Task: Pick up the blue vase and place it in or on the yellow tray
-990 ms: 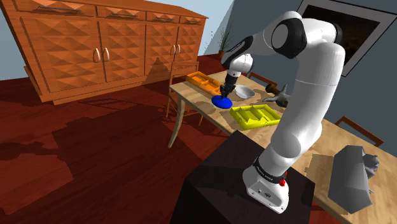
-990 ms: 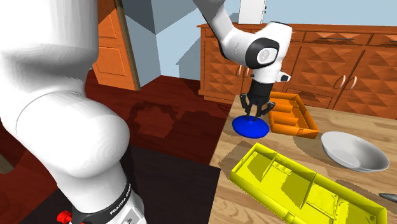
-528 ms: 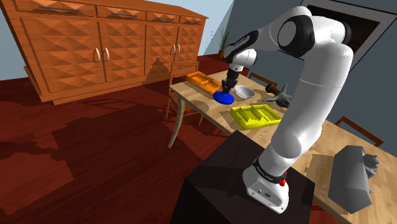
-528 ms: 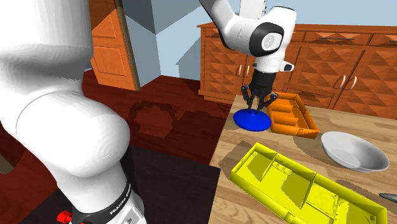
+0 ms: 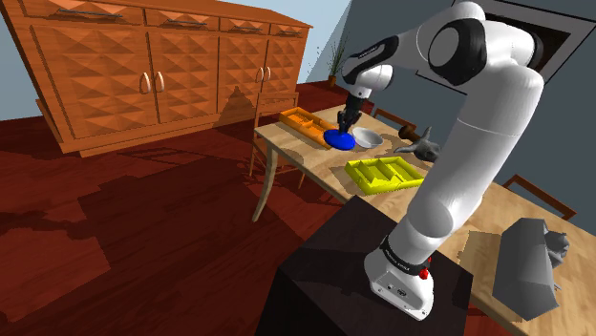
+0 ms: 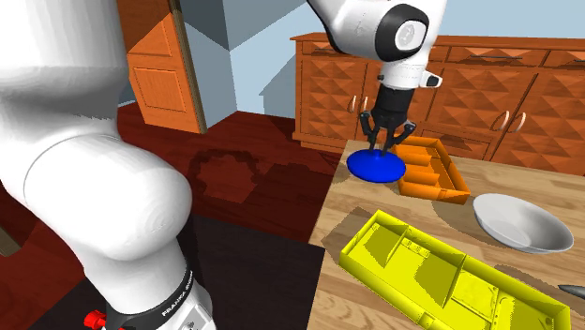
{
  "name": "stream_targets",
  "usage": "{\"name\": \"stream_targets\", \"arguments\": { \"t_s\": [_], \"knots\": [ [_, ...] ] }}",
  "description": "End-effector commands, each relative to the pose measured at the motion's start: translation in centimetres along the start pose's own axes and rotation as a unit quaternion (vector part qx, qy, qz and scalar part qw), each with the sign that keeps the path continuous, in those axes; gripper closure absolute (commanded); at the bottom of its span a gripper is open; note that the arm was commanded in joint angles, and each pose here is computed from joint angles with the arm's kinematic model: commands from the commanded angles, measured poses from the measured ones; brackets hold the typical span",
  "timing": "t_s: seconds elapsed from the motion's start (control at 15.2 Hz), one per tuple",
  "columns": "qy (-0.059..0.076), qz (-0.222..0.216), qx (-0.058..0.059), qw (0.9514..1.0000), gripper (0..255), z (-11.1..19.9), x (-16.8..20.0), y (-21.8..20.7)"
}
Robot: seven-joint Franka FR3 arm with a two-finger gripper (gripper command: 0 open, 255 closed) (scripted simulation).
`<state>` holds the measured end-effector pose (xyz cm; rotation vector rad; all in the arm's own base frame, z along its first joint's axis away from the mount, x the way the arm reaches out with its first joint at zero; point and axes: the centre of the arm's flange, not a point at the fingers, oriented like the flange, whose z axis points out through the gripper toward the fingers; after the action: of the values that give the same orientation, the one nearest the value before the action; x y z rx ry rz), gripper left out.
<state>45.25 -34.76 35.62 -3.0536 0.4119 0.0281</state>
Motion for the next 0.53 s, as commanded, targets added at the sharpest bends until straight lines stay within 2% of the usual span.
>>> {"name": "stream_targets", "arguments": {
  "t_s": [0.0, 0.46],
  "knots": [
    [0.0, 0.0, 0.0, 1.0, 255, -0.5, -1.4, 1.4],
    [0.0, 0.0, 0.0, 1.0, 255, -2.2, -7.4, 8.2]
  ]
}}
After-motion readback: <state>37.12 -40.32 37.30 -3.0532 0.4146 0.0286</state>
